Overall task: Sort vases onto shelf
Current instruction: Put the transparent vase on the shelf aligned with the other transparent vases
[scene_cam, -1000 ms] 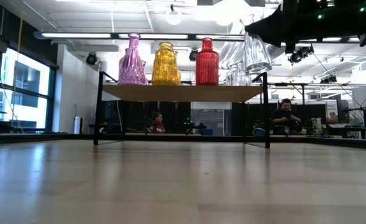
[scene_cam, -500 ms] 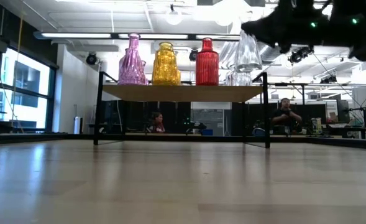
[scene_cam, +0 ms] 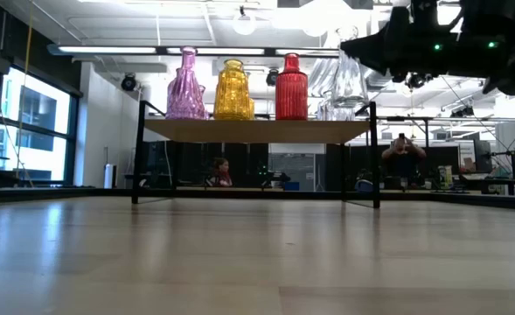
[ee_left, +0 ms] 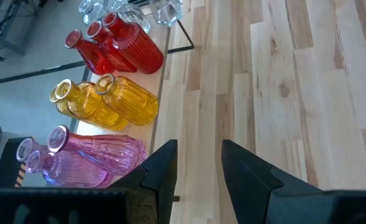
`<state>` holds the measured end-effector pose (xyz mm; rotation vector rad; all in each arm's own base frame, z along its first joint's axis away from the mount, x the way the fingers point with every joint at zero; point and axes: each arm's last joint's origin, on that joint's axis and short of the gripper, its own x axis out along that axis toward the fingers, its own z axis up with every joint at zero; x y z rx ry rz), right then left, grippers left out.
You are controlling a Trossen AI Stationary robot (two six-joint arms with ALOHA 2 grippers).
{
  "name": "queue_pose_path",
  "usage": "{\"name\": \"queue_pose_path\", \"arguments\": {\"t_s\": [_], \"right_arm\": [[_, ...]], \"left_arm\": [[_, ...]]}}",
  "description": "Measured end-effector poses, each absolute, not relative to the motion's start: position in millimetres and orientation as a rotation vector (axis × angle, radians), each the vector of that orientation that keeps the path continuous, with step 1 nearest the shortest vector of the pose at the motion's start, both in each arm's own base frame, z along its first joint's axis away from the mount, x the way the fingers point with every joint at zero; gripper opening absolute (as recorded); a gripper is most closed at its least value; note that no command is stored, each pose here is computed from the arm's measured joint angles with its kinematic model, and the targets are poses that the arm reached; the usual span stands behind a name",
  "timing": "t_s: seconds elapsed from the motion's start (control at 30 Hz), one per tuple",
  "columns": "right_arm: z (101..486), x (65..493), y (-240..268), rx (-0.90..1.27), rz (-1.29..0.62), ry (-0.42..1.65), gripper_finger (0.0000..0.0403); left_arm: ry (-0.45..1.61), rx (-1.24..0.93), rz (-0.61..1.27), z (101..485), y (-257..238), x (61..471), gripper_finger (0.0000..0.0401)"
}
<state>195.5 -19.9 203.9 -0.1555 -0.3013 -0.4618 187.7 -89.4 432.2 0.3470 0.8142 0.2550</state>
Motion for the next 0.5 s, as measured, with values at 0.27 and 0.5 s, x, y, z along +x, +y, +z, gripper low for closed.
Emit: {"name": "queue_pose_path", "arguments": {"t_s": [0.27,0.5], "right_arm": [[202,196,-30,-0.139,-0.454,-0.289,0.007],[195,196,-37,-0.117,-0.481,-0.256,0.008]], "left_arm": [[0.814,0.346,0.255,432,-89,188,0.0117],[0.814,0.347,0.254,432,-89,188,0.0117]]}}
